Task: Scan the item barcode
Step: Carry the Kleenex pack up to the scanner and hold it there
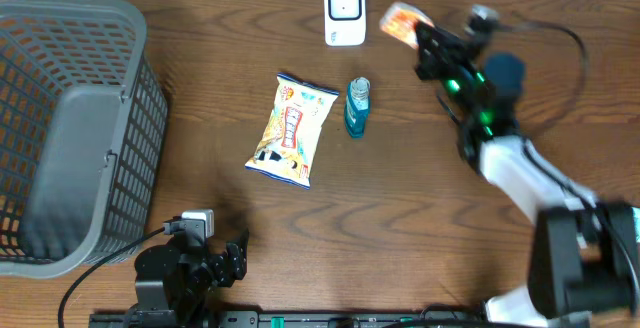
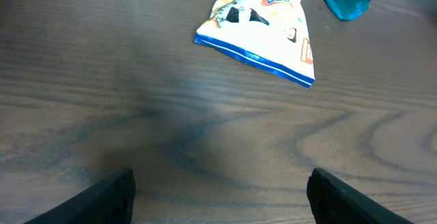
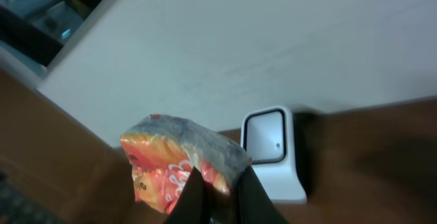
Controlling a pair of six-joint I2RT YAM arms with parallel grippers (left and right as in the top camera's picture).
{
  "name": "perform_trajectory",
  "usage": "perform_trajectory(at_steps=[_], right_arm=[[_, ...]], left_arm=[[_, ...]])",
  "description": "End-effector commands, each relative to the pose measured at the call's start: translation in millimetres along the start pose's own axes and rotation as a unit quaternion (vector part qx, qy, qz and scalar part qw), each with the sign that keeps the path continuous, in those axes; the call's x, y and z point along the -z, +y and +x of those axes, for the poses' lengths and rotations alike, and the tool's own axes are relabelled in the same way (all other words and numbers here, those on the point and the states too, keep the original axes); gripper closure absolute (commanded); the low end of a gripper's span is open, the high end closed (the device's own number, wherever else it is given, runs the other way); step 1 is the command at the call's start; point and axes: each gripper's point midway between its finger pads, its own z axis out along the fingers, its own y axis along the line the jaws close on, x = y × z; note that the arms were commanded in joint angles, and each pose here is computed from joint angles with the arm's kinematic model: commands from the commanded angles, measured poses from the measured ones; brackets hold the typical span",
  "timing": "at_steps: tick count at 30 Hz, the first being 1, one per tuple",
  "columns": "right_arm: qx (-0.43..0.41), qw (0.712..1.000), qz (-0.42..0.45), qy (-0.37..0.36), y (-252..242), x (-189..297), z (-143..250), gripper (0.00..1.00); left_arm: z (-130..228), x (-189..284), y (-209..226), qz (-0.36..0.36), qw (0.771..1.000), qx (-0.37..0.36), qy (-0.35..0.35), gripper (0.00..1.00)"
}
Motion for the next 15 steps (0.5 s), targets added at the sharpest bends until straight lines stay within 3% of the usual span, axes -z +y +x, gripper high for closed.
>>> perform_trajectory(at_steps=[1, 10, 15], right_arm=[[0.050, 0.999, -0.016, -0.001, 10.0, -51.8, -11.6, 0.99], [0.145, 0.989, 0.038, -0.014, -9.1, -149.2, -7.9, 0.99], [0.176, 0.982, 0.060, -0.028, -19.6, -181.8, 14.8, 0.99]], left_arm=[[1.8, 1.0, -1.9, 0.005, 1.000, 0.004, 0.003, 0.20], [1.8, 1.0, -1.9, 0.005, 1.000, 0.004, 0.003, 0.20], [1.8, 1.0, -1.9, 0.005, 1.000, 0.004, 0.003, 0.20]])
